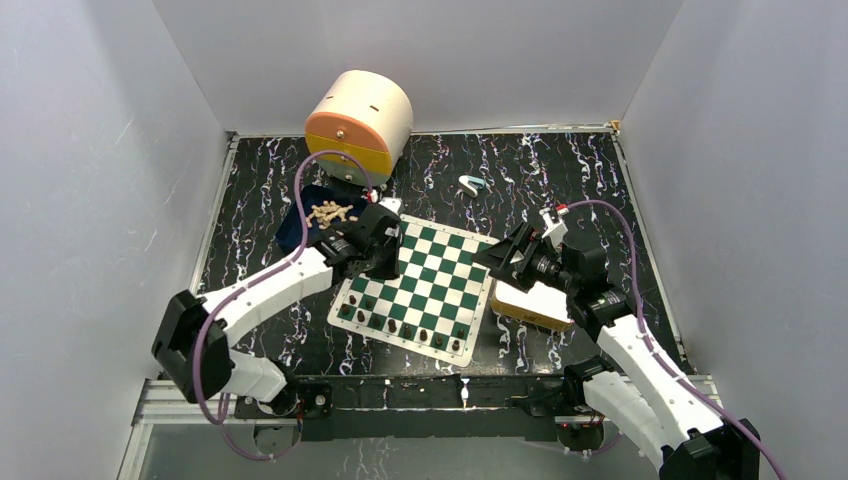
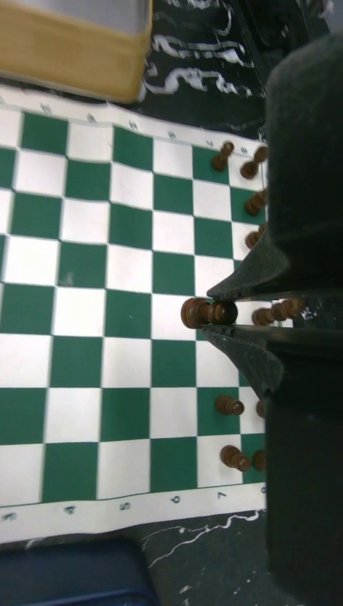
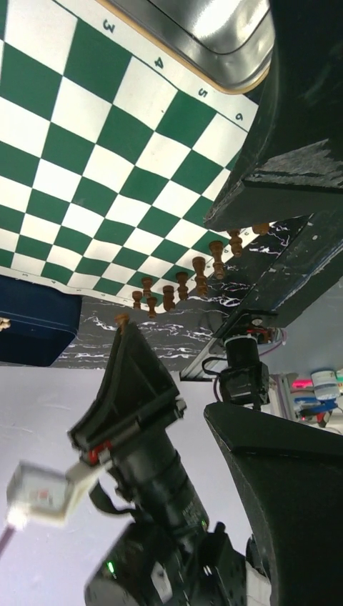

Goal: Set up the chess pieces on the board
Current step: Place the chess piece on the chessboard.

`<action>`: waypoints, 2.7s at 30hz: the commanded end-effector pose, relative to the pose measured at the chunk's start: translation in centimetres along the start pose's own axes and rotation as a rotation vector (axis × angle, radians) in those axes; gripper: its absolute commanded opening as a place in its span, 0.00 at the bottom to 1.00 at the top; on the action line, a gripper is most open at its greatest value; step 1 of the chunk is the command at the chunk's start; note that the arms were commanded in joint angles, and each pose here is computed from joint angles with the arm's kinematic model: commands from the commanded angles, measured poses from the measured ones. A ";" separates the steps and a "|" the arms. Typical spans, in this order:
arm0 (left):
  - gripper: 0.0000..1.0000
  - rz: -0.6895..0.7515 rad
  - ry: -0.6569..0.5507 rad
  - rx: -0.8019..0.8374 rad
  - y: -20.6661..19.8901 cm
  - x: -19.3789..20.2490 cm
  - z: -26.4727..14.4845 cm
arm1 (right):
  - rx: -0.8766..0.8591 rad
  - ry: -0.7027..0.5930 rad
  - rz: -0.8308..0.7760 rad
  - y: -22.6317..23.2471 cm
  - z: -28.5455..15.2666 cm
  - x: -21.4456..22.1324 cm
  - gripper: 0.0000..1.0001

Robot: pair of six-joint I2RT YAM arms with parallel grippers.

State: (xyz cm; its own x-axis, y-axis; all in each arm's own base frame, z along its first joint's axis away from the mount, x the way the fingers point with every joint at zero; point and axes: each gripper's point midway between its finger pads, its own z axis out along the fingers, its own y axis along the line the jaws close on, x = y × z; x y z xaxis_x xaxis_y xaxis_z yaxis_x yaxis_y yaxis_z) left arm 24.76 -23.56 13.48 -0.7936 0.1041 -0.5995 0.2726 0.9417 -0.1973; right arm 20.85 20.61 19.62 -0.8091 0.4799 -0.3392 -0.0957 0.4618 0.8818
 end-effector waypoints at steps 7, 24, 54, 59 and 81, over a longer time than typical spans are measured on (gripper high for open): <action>0.00 0.023 0.290 -0.030 2.4 6.7 2.5 | -0.022 -0.038 -0.110 2.1 -0.5 -1.7 0.99; 0.00 0.056 0.426 -0.056 3.5 10.1 3.1 | -0.011 -0.033 -0.102 1.6 -0.5 -1.3 0.99; 0.01 0.097 0.432 -0.122 4.8 10.2 4.1 | -0.013 -0.035 -0.099 1.9 -0.6 -1.4 0.99; 0.08 0.097 0.435 -0.123 4.8 10.3 4.1 | -0.010 -0.038 -0.097 1.8 -0.6 -1.5 0.99; 0.67 0.057 0.198 0.004 0.4 1.9 2.5 | 0.168 -0.068 -0.142 -0.5 -1.1 -2.6 0.99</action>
State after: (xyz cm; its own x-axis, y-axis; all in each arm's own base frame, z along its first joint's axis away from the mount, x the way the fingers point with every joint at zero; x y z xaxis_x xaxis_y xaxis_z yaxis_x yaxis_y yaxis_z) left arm 22.08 -21.75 5.29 -0.9130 0.2720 -0.3039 0.3168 0.9423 -0.1085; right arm 20.96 19.54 18.58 -0.8070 0.4359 -0.3985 -0.0933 0.5721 0.8149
